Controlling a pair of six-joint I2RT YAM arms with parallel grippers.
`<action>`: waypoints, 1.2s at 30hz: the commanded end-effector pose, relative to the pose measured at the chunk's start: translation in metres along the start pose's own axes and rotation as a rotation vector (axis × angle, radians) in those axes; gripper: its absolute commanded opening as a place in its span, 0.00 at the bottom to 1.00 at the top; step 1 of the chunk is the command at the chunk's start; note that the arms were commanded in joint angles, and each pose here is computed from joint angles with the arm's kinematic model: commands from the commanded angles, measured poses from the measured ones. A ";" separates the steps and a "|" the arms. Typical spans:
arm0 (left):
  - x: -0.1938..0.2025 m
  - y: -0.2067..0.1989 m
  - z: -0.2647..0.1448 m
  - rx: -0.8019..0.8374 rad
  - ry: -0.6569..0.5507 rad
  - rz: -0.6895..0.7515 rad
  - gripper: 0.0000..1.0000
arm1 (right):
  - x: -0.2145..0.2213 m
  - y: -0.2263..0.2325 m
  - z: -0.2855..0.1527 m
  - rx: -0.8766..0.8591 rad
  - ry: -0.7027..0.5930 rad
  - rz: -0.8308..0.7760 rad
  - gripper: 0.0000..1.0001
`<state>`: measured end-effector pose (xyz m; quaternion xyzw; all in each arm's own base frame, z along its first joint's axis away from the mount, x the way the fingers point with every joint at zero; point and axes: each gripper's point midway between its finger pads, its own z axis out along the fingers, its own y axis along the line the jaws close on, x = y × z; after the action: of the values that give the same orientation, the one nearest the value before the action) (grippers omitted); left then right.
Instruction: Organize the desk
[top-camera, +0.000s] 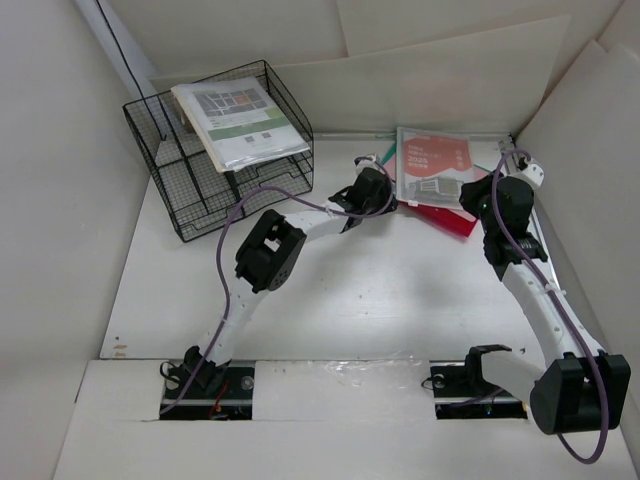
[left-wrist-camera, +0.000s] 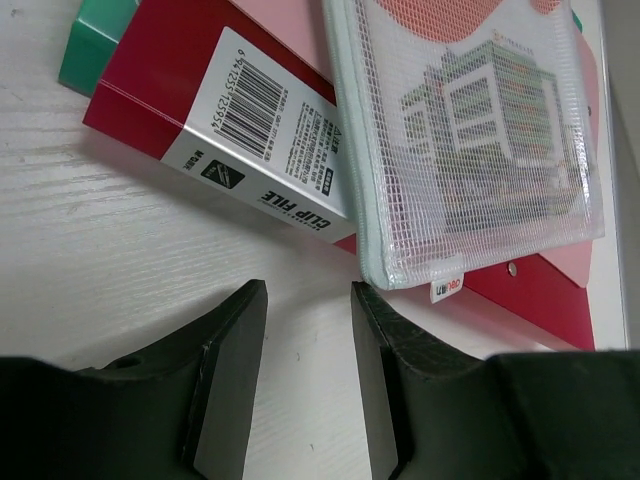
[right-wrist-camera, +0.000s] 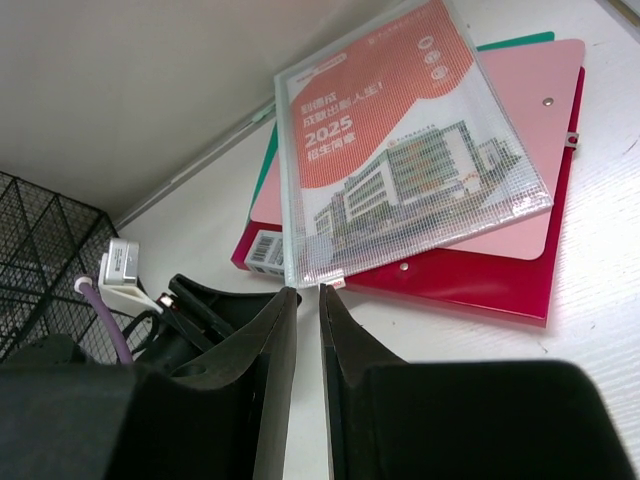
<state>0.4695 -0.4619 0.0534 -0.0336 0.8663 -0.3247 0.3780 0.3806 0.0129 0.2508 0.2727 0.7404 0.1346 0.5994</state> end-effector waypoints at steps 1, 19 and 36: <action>-0.040 -0.039 -0.016 0.098 -0.085 -0.020 0.36 | -0.014 0.015 -0.005 -0.058 -0.047 -0.003 0.21; -0.030 -0.059 -0.041 0.269 -0.078 -0.080 0.35 | -0.012 0.018 -0.005 -0.073 -0.037 -0.003 0.21; -0.047 -0.078 -0.021 0.288 -0.091 -0.081 0.41 | -0.009 0.018 -0.003 -0.075 -0.024 -0.005 0.21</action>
<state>0.4628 -0.4904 0.1069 -0.0339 0.8107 -0.4418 0.3827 0.3804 0.0185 0.2508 0.2637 0.7441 0.1466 0.5960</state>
